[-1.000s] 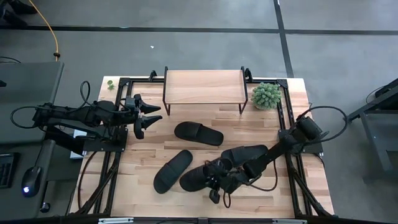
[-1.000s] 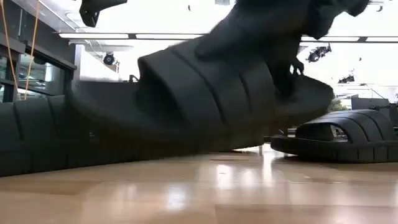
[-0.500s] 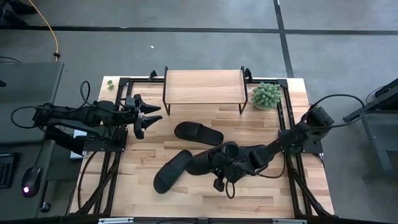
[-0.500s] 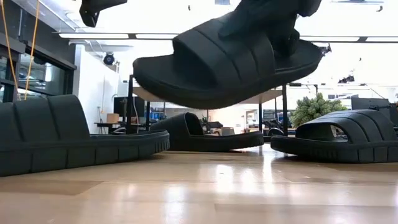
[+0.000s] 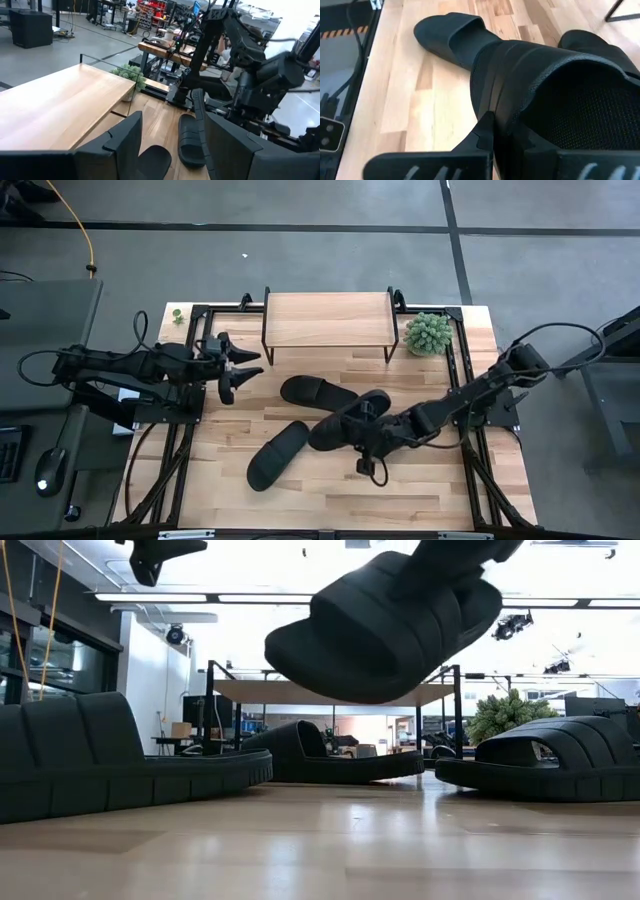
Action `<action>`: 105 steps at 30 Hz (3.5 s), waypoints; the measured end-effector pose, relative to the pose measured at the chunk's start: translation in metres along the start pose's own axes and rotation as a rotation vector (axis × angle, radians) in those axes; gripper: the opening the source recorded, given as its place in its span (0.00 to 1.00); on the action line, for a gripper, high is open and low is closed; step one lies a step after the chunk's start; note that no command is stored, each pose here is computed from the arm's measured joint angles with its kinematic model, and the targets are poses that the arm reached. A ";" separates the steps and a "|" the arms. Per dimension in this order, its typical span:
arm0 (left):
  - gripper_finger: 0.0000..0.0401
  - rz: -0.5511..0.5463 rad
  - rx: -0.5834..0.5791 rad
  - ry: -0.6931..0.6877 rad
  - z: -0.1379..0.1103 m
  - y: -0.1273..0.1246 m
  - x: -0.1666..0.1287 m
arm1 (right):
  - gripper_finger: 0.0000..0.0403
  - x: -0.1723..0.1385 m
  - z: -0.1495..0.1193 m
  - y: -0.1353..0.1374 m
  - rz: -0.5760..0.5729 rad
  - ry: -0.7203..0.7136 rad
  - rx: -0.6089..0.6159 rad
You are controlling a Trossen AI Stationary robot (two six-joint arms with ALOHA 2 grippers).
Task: Pick and place slides into the shelf
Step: Put the black slipper on the shelf
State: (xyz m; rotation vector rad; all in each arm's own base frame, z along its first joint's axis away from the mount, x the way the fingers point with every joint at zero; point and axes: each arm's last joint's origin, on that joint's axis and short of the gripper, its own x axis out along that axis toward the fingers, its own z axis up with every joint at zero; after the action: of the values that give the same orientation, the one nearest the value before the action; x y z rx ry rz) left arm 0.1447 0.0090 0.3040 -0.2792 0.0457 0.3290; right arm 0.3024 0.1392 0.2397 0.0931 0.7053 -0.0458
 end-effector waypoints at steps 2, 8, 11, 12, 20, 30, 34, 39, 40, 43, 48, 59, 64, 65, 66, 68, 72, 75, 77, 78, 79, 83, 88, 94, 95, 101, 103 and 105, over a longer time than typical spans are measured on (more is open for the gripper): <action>0.49 -0.023 0.003 0.016 -0.002 -0.002 0.005 | 0.00 0.001 0.003 -0.005 0.018 0.005 -0.011; 0.49 -0.123 0.080 0.054 -0.007 -0.009 0.021 | 0.00 0.000 0.019 -0.010 0.124 0.007 -0.072; 0.49 -0.184 0.141 0.070 -0.010 -0.013 0.028 | 0.00 -0.003 0.028 -0.009 0.192 -0.001 -0.095; 0.49 -0.203 0.159 0.071 -0.011 -0.014 0.030 | 0.00 -0.004 0.031 -0.009 0.223 -0.002 -0.099; 0.49 -0.269 0.385 0.085 -0.018 -0.019 0.037 | 0.00 -0.013 0.048 -0.005 0.380 -0.023 -0.139; 0.49 -0.278 0.838 -0.001 -0.033 -0.058 0.034 | 0.00 -0.010 0.055 -0.017 0.436 -0.025 -0.128; 0.49 -0.240 0.988 -0.005 -0.044 -0.075 0.033 | 0.00 -0.010 0.059 -0.019 0.493 -0.041 -0.123; 0.49 -0.263 1.129 0.007 -0.060 -0.090 0.034 | 0.00 -0.011 0.061 -0.018 0.524 -0.061 -0.123; 0.49 -0.266 1.140 -0.003 -0.061 -0.093 0.035 | 0.00 -0.011 0.062 -0.018 0.518 -0.066 -0.111; 0.49 -0.251 1.176 -0.035 -0.065 -0.101 0.036 | 0.00 -0.009 0.064 -0.023 0.464 -0.071 -0.032; 0.49 -0.186 1.259 -0.039 -0.071 -0.108 0.037 | 0.01 -0.005 0.069 -0.037 0.366 -0.081 0.119; 0.49 -0.136 1.319 -0.015 -0.076 -0.110 0.040 | 0.01 -0.001 0.079 -0.061 0.350 -0.119 0.234; 0.49 -0.134 1.322 -0.014 -0.077 -0.110 0.041 | 0.01 -0.001 0.083 -0.066 0.340 -0.152 0.259; 0.49 -0.130 1.329 -0.010 -0.078 -0.110 0.041 | 0.01 -0.001 0.084 -0.065 0.342 -0.158 0.264; 0.49 -0.119 1.342 -0.005 -0.078 -0.110 0.041 | 0.01 -0.001 0.084 -0.065 0.342 -0.160 0.270; 0.49 -0.102 1.349 -0.004 -0.079 -0.110 0.042 | 0.01 -0.001 0.085 -0.065 0.346 -0.170 0.276; 0.49 -0.068 1.378 -0.005 -0.081 -0.112 0.045 | 0.01 0.002 0.085 -0.065 0.337 -0.176 0.283; 0.49 -0.041 1.420 -0.009 -0.085 -0.114 0.049 | 0.01 0.008 0.085 -0.064 0.343 -0.181 0.283; 0.49 -0.025 1.440 -0.005 -0.086 -0.118 0.053 | 0.01 0.013 0.084 -0.064 0.357 -0.183 0.282; 0.49 -0.012 1.453 0.010 -0.087 -0.119 0.055 | 0.01 0.016 0.084 -0.063 0.359 -0.182 0.282; 0.49 0.003 1.467 0.030 -0.088 -0.121 0.058 | 0.01 0.018 0.084 -0.064 0.361 -0.182 0.283; 0.49 0.037 1.520 0.096 -0.092 -0.131 0.068 | 0.01 0.023 0.083 -0.066 0.365 -0.176 0.286; 0.49 0.070 1.582 0.176 -0.099 -0.139 0.080 | 0.01 0.024 0.082 -0.066 0.379 -0.171 0.283; 0.49 0.094 1.612 0.209 -0.104 -0.144 0.083 | 0.01 0.024 0.081 -0.066 0.377 -0.154 0.283; 0.49 0.093 1.615 0.206 -0.104 -0.145 0.082 | 0.01 0.024 0.081 -0.066 0.377 -0.151 0.283; 0.49 0.102 1.643 0.212 -0.107 -0.149 0.076 | 0.01 0.022 0.083 -0.071 0.417 -0.139 0.303; 0.49 0.106 1.644 0.215 -0.107 -0.149 0.076 | 0.01 0.020 0.084 -0.074 0.415 -0.142 0.309; 0.49 0.109 1.647 0.221 -0.107 -0.148 0.077 | 0.01 0.020 0.084 -0.075 0.415 -0.142 0.313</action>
State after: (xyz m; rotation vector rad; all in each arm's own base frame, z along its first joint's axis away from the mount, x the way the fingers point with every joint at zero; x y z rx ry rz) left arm 0.2653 -0.1310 0.2331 1.3261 0.5190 0.2778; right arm 0.3664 0.0562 0.2854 0.5293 0.5217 0.2341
